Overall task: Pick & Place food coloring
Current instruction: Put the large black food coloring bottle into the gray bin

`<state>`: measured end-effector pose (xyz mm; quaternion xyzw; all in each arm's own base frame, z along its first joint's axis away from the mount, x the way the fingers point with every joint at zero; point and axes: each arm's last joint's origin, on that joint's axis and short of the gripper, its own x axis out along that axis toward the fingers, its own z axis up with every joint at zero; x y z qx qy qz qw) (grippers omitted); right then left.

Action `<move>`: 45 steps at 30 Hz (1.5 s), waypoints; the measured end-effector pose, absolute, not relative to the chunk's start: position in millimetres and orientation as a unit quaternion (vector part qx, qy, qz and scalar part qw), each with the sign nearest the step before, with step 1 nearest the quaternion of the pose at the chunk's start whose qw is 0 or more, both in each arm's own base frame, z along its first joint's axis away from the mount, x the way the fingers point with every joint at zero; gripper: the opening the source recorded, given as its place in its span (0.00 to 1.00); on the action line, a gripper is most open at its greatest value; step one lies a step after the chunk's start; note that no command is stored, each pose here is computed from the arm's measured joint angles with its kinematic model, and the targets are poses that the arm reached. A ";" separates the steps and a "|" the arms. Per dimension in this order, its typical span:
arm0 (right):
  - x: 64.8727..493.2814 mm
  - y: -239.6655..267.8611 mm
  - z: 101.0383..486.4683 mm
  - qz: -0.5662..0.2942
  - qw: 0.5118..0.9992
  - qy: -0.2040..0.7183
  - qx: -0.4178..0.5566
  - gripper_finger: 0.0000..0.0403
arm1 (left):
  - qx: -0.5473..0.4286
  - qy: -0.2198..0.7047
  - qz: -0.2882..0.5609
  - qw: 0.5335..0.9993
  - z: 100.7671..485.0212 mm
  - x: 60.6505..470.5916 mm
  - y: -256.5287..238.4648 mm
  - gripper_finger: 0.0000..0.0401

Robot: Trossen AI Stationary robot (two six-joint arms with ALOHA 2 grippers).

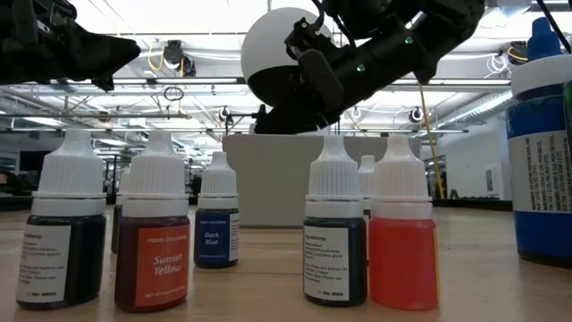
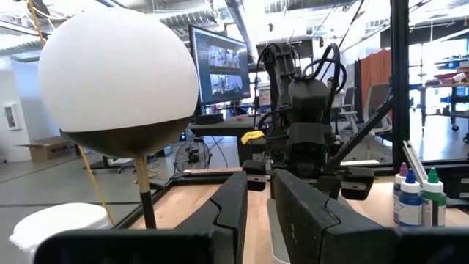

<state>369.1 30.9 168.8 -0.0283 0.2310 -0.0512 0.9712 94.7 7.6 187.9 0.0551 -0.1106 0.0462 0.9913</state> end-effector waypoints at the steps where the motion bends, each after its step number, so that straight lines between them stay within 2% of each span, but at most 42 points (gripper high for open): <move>1: 369.2 30.4 168.8 -0.051 0.971 0.231 -0.028 0.27 | 0.057 -0.111 0.046 0.991 187.9 94.7 7.5 0.19; 13: 370.0 28.8 169.9 -0.047 0.973 0.224 -0.014 0.28 | 0.060 -0.110 0.047 0.991 187.9 94.7 7.6 0.19; 27: 375.9 28.1 151.1 -0.053 0.971 0.234 -0.005 0.31 | 0.059 -0.114 0.047 0.991 188.7 94.5 7.6 0.19; 36: 376.1 27.2 150.5 -0.066 0.971 0.231 -0.012 0.42 | 0.059 -0.114 0.047 0.991 188.6 94.5 7.6 0.19; 45: 377.1 27.3 152.5 -0.069 0.974 0.218 0.003 0.62 | 0.051 -0.114 0.045 0.991 188.5 94.6 7.5 0.19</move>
